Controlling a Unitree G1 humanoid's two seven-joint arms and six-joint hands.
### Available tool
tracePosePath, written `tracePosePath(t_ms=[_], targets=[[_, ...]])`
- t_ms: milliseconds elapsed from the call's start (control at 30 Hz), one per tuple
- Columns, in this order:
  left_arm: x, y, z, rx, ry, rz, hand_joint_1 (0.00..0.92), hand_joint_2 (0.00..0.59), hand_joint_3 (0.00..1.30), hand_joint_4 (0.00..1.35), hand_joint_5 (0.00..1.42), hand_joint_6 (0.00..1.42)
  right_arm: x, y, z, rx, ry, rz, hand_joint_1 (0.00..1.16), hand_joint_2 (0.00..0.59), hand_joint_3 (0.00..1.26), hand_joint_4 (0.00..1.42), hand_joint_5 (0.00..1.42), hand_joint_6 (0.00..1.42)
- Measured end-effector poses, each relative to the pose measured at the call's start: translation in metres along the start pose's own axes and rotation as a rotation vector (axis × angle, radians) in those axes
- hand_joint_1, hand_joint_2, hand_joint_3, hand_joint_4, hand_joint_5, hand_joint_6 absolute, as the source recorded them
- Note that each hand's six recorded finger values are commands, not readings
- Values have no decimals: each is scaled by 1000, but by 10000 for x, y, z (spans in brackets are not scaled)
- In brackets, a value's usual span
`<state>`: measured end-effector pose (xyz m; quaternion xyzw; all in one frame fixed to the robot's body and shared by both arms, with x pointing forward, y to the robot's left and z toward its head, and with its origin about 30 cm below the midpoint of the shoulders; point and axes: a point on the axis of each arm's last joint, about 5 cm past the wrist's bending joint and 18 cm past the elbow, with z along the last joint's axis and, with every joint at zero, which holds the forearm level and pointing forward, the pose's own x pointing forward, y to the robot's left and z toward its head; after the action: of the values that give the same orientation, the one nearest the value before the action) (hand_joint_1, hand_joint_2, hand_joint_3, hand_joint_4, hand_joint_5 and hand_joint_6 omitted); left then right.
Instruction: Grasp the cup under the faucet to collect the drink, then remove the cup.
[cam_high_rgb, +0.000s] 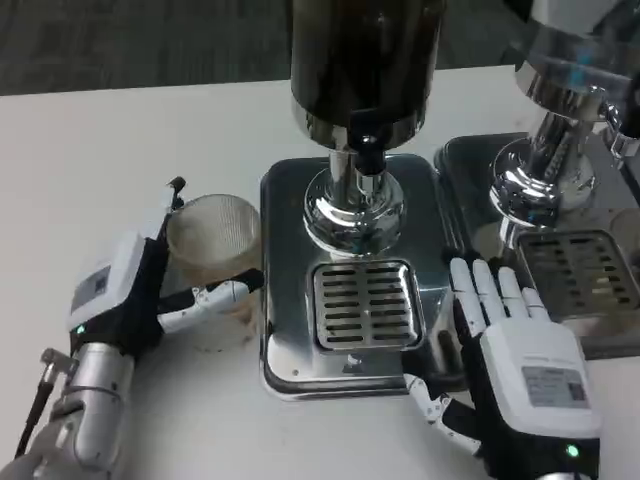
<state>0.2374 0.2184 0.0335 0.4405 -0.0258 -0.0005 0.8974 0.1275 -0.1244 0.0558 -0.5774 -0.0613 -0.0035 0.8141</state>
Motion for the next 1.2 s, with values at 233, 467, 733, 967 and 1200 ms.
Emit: tracePosePath(t_ms=[233,467,733,967,1200], targets=[[-30,-26,5,14,-43,28,502,79,353,518,772,900,-7,-1,-9,-5,-3,3,399,408,0,0,0,63],[-132,-87,-35,35,-58,91,542,75,457,646,884,1039,14,-13,-21,-10,-8,-2,399,408,0,0,0,63],[-203,-145,-46,32,-61,145,560,74,495,671,927,1104,13,-17,-34,-15,-8,-1,400,408,0,0,0,63],[-168,-137,12,3,-109,195,560,74,494,670,929,1110,13,-18,-36,-16,-8,-2,400,408,0,0,0,64],[-117,-119,91,-31,-173,233,558,75,494,670,918,1117,11,-19,-34,-13,-8,-1,400,408,0,0,0,64]])
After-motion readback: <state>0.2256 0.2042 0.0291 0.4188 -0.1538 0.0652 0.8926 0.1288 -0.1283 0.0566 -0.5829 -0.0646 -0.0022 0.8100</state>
